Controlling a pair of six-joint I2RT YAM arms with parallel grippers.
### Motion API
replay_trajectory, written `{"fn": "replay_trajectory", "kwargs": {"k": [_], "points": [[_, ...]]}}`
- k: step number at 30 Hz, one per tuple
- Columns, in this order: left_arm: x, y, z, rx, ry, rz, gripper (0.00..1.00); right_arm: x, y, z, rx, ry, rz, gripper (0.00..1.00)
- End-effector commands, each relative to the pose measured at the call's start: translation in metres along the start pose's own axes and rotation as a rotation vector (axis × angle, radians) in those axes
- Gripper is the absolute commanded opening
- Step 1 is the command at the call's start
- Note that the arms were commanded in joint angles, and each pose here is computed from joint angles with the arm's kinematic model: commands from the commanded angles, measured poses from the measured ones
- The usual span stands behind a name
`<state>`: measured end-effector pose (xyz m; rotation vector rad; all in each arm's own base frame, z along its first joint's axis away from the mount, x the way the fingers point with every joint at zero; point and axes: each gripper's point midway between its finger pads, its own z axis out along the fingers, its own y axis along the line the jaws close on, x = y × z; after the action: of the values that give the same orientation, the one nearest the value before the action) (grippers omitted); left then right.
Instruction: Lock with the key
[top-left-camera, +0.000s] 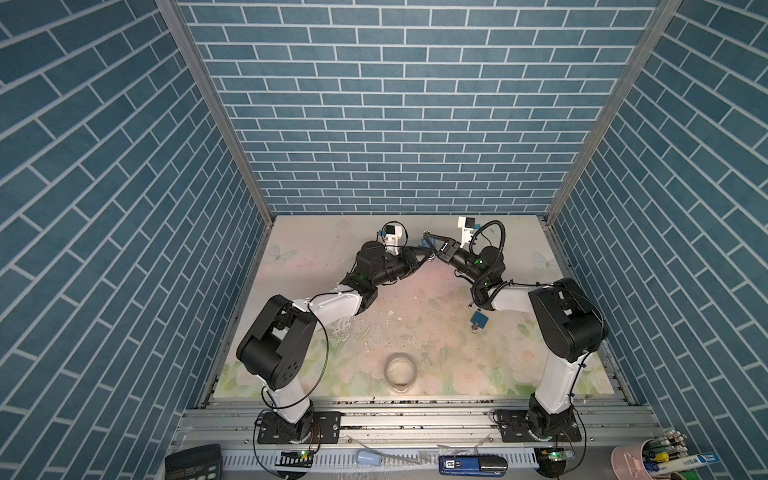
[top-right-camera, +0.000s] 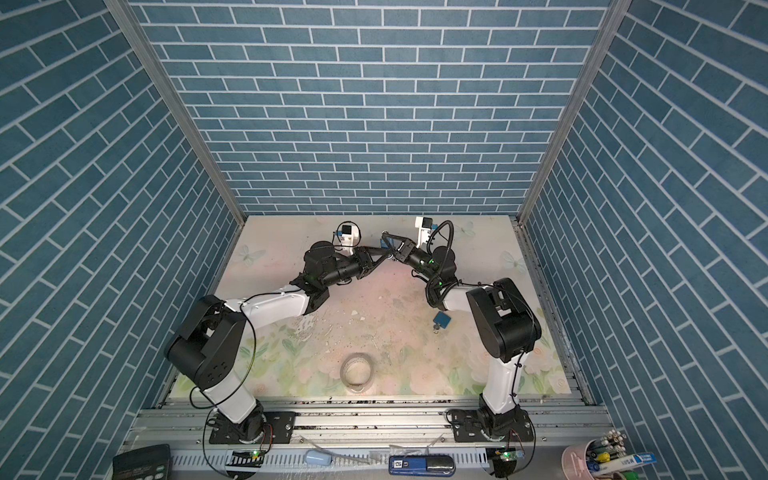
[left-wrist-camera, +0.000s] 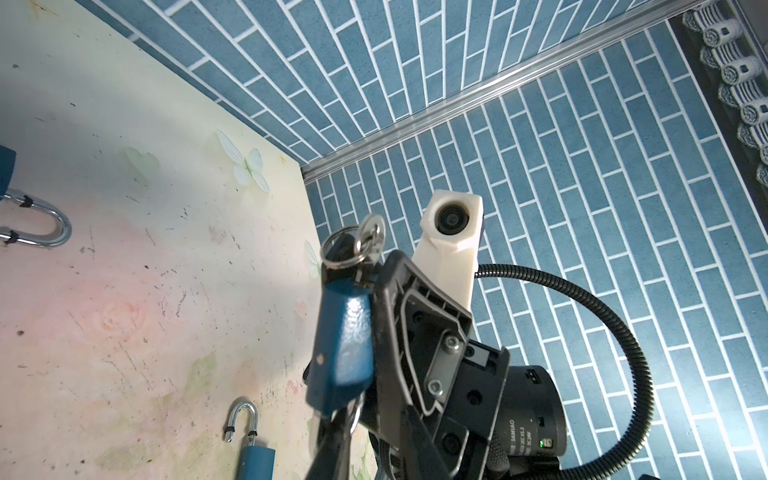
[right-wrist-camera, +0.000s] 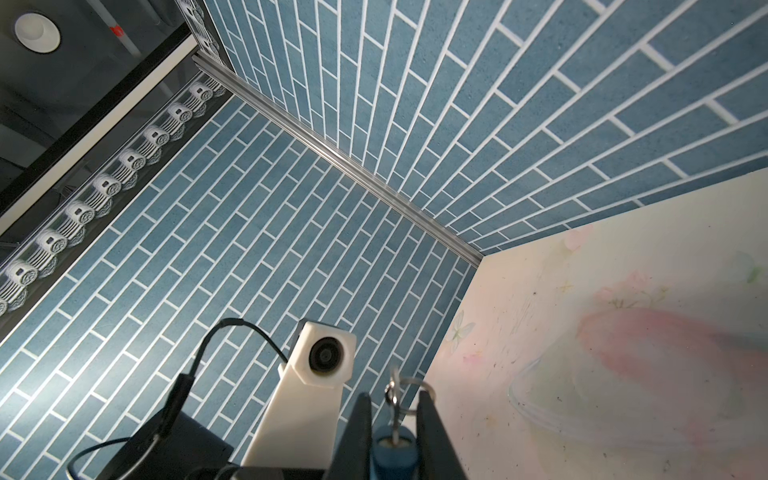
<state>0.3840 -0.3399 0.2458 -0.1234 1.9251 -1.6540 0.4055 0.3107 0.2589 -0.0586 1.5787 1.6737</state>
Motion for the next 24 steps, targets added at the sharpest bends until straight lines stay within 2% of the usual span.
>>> {"fn": "replay_trajectory", "kwargs": {"k": [1, 7, 13, 24], "points": [[-0.004, -0.001, 0.005, 0.002, 0.0, 0.018, 0.23, -0.01, 0.022, 0.005, -0.075, -0.03, -0.023, 0.0], [0.005, 0.005, -0.006, -0.018, 0.012, 0.008, 0.25, -0.012, 0.02, 0.004, -0.071, -0.03, -0.023, 0.0], [0.011, 0.011, -0.021, -0.072, 0.007, 0.019, 0.36, -0.015, 0.023, 0.006, -0.077, -0.032, -0.029, 0.0], [0.003, 0.014, -0.008, -0.057, -0.001, 0.027, 0.38, -0.014, 0.026, 0.006, -0.083, -0.029, -0.027, 0.0]]}}
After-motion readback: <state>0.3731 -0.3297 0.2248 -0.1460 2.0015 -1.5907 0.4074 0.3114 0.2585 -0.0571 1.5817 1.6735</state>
